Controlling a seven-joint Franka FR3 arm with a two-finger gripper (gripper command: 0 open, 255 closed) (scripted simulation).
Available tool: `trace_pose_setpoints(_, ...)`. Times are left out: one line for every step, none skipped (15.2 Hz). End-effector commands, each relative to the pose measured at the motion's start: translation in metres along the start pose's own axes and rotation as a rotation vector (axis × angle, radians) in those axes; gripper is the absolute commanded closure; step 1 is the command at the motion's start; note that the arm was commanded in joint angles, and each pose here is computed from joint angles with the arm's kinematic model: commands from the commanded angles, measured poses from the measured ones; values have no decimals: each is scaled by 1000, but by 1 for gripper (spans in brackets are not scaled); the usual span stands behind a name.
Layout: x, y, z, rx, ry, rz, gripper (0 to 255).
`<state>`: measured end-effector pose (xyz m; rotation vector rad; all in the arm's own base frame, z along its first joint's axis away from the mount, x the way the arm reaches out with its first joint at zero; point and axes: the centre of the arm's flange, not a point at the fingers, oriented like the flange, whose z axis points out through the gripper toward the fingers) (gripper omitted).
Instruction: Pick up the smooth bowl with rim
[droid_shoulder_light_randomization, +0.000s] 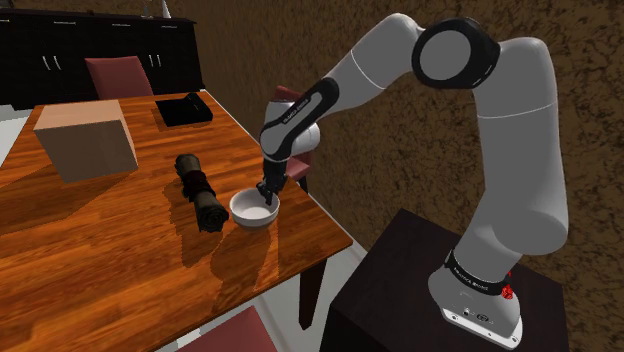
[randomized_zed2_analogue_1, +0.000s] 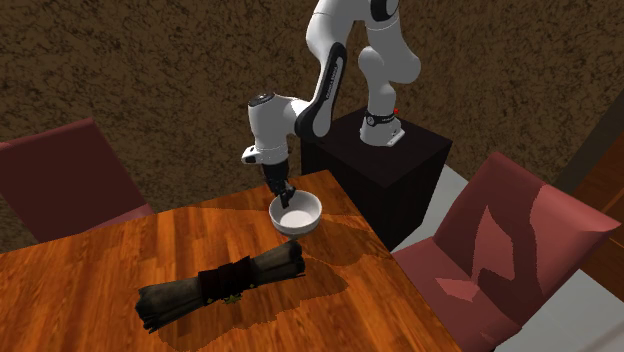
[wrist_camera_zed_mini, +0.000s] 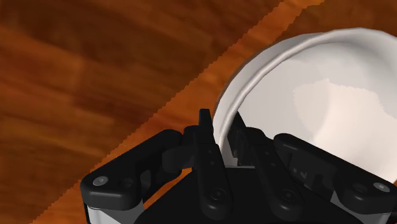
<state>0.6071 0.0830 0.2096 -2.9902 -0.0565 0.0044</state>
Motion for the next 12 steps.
trace_pose_setpoints(0,-1,-11,0,0,0,255)
trace_pose_setpoints(0,-2,-17,0,0,0,255)
trace_pose_setpoints(0,-3,-22,0,0,0,255)
trace_pose_setpoints(0,-4,-27,0,0,0,255)
trace_pose_setpoints(0,-4,-32,0,0,0,255)
trace_pose_setpoints(0,-5,-38,0,0,0,255)
trace_pose_setpoints(0,-6,-43,0,0,0,255)
trace_pose_setpoints(0,-7,-48,0,0,0,255)
trace_pose_setpoints(0,-8,-53,0,0,0,255)
trace_pose_setpoints(0,-8,-58,0,0,0,255)
trace_pose_setpoints(0,-8,-59,0,0,0,255)
trace_pose_setpoints(0,-8,-59,0,0,0,255)
